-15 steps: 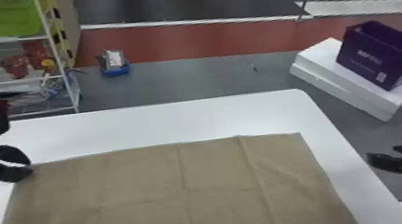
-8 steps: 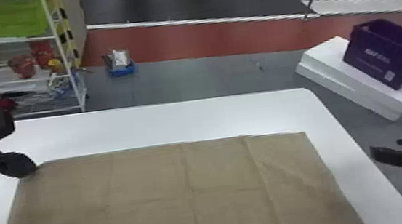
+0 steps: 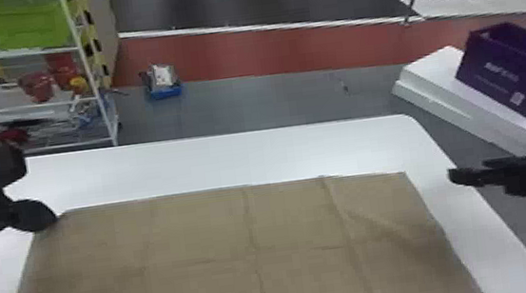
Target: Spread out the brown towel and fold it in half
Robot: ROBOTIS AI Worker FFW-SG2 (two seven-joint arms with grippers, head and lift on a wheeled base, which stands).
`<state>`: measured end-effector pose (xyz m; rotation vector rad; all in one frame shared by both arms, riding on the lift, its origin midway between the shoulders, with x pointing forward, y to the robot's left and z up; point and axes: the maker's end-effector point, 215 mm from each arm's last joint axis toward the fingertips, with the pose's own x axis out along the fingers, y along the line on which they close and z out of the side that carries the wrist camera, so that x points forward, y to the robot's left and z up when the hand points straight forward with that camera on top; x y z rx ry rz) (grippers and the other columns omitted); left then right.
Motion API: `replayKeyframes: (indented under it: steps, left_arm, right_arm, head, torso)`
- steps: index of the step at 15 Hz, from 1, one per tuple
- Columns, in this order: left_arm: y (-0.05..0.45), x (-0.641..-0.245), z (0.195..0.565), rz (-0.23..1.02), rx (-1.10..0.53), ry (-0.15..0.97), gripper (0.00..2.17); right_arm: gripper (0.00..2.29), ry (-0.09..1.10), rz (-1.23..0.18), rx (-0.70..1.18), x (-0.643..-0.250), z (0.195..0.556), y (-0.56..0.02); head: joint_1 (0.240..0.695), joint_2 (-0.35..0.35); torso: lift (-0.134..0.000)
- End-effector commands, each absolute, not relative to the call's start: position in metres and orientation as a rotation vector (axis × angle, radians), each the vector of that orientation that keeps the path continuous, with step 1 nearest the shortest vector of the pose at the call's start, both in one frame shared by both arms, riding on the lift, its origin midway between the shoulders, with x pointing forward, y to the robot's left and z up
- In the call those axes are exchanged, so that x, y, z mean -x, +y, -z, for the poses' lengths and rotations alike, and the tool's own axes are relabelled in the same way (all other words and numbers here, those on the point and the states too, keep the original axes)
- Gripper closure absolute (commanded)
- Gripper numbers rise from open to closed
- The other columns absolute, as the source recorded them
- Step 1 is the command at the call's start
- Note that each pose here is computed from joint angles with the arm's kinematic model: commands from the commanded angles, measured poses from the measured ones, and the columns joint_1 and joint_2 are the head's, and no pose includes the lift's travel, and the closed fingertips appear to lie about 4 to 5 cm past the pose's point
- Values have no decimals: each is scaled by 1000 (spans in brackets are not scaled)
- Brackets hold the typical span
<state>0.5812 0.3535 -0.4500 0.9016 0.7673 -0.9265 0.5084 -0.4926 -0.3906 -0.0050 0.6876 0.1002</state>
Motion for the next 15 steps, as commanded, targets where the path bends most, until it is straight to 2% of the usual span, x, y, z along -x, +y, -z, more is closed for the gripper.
replayKeyframes:
  steps: [1,6,14,15]
  left_arm:
    - [354,-578,452,929,-899,764,1521]
    - [358,-576,453,925,-897,765,1521]
    - [362,-577,451,917,-898,759,1521]
    - [363,-576,452,916,-896,759,1521]
  right_arm:
    - [127,726,-124,22,-533,411,-469]
    - [218,758,-171,80,-561,439,-433]
    - [289,822,-193,133,-561,466,-421]
    - [390,824,-198,135,-561,466,-419]
  head:
    - [695,-145]
    - [695,-91]
    - [695,-62]
    - [695,-62]
  torso:
    - [-124]
    - [-124]
    - [-124]
    - [-124]
